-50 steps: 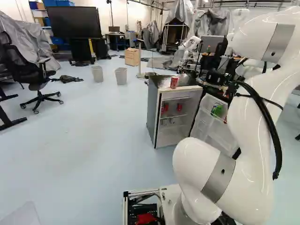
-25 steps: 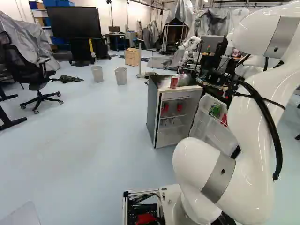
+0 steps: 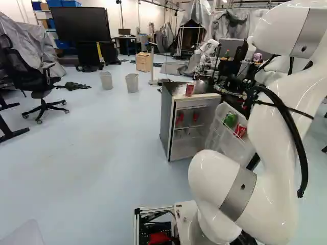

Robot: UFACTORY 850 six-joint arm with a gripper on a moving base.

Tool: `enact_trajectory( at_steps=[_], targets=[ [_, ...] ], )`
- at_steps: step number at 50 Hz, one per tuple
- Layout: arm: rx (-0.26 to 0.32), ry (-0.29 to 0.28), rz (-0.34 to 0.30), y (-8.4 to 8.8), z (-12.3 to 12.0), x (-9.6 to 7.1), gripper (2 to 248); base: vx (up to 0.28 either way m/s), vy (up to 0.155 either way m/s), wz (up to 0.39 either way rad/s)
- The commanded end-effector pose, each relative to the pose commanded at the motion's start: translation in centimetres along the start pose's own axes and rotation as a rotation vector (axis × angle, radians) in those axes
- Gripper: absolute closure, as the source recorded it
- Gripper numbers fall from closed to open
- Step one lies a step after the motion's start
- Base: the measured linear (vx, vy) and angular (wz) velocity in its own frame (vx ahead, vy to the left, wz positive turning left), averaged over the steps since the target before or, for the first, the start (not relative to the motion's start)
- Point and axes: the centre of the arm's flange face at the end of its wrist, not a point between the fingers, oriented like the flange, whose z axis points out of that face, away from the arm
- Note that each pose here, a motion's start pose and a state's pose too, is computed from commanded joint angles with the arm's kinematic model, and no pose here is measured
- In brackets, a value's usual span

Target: Grab a drink from the fridge

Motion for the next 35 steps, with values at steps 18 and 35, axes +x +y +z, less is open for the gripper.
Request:
enact_trajectory(
  at_steps=[18,35],
  targets=[
    [-0.002,-0.019,-0.004,0.1,-1.2,-2.2,3,0.0,0.0,0.0],
    [-0.004,-0.035,-0.009,0.2,-2.3,-4.3,3,0.0,0.0,0.0]
  ],
)
